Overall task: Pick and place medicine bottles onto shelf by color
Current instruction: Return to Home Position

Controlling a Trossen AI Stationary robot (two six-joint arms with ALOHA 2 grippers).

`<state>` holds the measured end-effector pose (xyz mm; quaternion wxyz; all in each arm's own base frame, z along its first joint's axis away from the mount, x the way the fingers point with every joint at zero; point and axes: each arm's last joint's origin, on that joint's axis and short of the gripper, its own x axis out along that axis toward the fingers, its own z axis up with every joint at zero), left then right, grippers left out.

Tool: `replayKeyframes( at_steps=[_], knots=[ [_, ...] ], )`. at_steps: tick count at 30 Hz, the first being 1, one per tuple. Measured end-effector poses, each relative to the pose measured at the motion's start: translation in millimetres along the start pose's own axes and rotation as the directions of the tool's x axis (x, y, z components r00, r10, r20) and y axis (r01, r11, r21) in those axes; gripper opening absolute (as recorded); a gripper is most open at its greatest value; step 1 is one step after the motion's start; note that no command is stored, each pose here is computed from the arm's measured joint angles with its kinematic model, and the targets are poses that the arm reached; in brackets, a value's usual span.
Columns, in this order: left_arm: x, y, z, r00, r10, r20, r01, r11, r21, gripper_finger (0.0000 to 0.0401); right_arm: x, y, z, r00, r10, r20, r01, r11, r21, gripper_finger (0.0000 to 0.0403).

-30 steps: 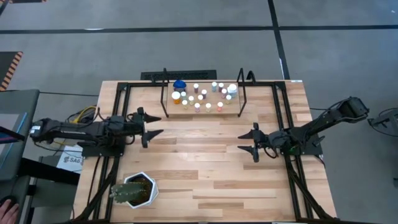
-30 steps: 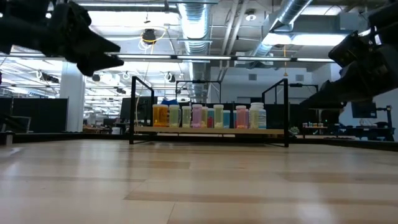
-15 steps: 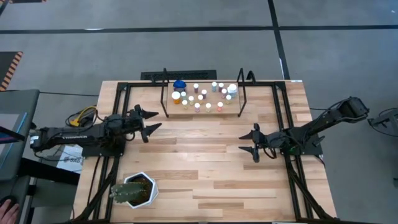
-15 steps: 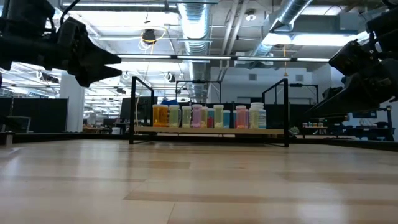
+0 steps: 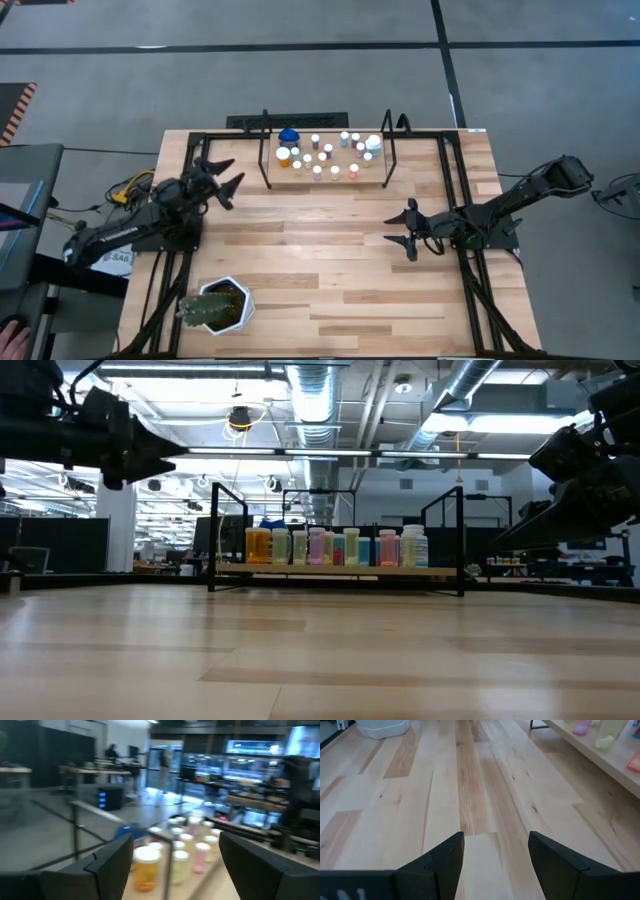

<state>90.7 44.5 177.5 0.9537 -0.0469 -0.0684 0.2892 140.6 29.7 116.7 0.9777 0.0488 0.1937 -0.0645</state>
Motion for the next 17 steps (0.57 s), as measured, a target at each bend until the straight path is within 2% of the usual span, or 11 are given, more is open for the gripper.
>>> replayKeyframes(
  at_steps=[5,9,17],
  knots=[
    [-3,10,-4,0.991,0.127,-0.031,-0.128,0.992,-0.014,0.0281,0,0,0,1.0,-0.001,-0.002,0.001,1.0,0.0,0.0244],
    [-4,15,-2,0.983,0.186,-0.01,-0.186,0.982,-0.029,0.0281,0,0,0,1.0,-0.001,-0.004,0.001,1.0,-0.001,0.0244],
    [-4,18,-2,0.978,0.207,-0.005,-0.207,0.976,-0.06,0.0281,0,0,-1,1.0,-0.003,-0.012,0.003,1.0,-0.004,0.0244]
  ],
)
